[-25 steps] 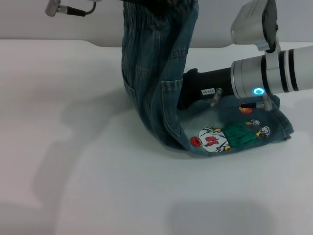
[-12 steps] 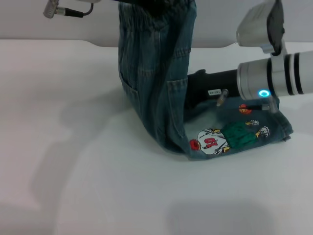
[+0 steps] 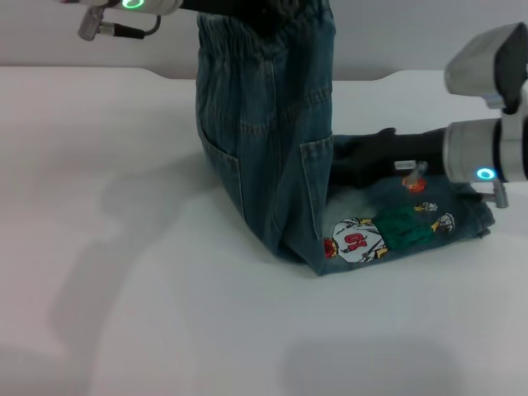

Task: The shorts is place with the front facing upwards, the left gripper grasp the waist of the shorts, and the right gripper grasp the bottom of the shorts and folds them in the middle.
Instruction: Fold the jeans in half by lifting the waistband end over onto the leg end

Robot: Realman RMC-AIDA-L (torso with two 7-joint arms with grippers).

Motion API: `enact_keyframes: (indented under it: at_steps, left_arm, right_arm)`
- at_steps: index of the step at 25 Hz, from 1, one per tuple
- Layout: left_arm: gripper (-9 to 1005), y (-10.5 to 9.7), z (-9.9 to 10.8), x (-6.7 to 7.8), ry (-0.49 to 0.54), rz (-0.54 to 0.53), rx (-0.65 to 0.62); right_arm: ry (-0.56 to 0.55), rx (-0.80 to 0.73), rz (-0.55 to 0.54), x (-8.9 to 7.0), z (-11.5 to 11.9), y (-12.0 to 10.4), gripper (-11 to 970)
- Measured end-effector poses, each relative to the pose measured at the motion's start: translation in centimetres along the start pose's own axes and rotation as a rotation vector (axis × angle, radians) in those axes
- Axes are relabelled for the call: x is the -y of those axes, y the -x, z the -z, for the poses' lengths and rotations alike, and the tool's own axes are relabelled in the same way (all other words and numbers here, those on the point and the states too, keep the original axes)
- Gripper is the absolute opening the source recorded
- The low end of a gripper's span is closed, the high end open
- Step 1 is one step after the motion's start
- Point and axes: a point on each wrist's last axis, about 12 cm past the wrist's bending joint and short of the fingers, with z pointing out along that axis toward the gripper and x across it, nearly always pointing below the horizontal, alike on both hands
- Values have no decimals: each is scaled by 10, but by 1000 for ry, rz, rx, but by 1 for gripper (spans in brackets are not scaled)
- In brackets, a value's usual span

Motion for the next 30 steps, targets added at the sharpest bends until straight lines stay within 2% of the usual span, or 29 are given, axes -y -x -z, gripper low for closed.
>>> enact_keyframes:
  at_steps: [7, 18, 24, 30]
  left_arm:
    - [126, -5, -4, 4, -11, 5, -11]
    - [133, -11, -27, 13, -24, 4, -17]
    - [136, -3, -38, 27, -62, -20, 6]
    - [139, 4, -44, 42, -114, -24, 48]
  right_arm:
    - [-58, 50, -50, 11, 17, -6, 500]
    - [-355, 306, -221, 56, 76, -21, 500]
    - [-467, 371, -281, 72, 106, -36, 500]
    - [-511, 390, -302, 77, 117, -44, 500]
